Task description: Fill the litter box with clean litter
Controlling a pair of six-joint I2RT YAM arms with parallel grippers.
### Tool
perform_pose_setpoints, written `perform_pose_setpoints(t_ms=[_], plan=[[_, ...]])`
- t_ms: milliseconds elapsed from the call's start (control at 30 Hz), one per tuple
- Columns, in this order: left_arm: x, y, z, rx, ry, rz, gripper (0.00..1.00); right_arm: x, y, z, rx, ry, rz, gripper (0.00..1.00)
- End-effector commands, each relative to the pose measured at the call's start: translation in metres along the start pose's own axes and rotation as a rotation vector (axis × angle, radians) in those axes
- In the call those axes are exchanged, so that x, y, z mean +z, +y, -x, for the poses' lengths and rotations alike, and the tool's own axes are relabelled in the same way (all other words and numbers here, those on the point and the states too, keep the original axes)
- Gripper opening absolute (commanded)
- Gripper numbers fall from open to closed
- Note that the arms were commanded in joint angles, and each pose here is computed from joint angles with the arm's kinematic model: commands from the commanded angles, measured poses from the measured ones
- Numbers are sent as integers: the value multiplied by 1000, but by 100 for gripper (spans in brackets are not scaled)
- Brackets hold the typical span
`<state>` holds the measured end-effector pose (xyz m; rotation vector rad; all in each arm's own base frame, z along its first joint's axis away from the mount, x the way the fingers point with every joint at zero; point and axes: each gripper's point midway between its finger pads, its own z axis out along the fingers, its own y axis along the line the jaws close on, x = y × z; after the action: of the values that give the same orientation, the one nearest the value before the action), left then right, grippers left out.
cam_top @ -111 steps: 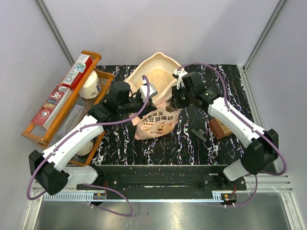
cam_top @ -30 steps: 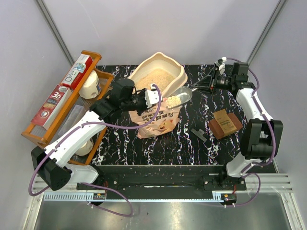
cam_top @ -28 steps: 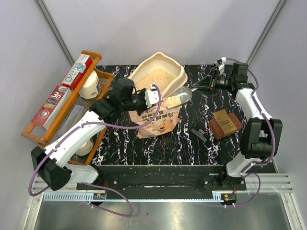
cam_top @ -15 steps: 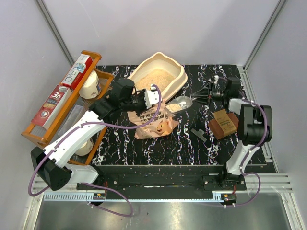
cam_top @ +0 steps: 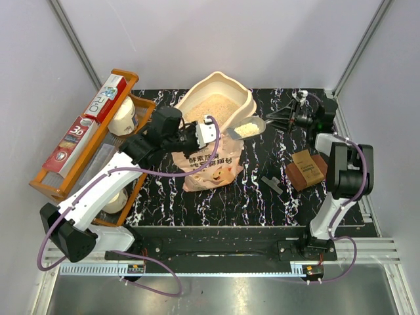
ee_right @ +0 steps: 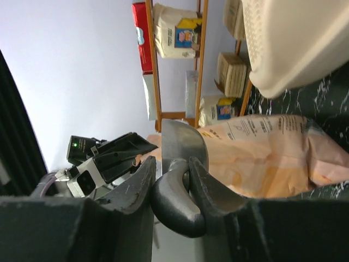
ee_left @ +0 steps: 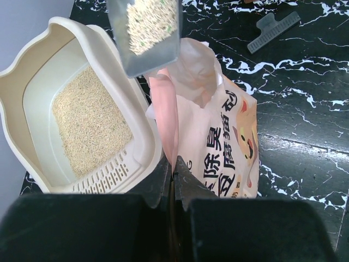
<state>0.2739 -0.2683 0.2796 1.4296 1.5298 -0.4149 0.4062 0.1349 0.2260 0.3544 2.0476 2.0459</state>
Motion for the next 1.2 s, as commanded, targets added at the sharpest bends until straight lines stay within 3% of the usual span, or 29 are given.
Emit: perform_pose_setpoints(t_ms=[0, 133, 167, 367, 667, 833, 1167], plan=[[-25, 15, 40, 82, -133, 85, 0, -1, 61, 4, -214, -105, -13, 0], [-27, 8, 39, 65, -136, 67, 0, -3, 76, 13, -269, -204, -68, 0], [-27, 7, 39, 60, -139, 63, 0, -3, 86, 22, -354, -256, -93, 0], [-28, -11, 42, 6, -176, -7, 0, 6, 105, 56, -507, -379, -200, 0], [-17, -39, 58, -34, -201, -134, 0, 67, 92, 76, -726, -413, -480, 0], [4, -44, 43, -4, -134, -169, 0, 101, 69, 85, -794, -411, -581, 0], [20, -54, 30, 52, -73, -185, 0, 156, 65, 126, -984, -478, -663, 0]])
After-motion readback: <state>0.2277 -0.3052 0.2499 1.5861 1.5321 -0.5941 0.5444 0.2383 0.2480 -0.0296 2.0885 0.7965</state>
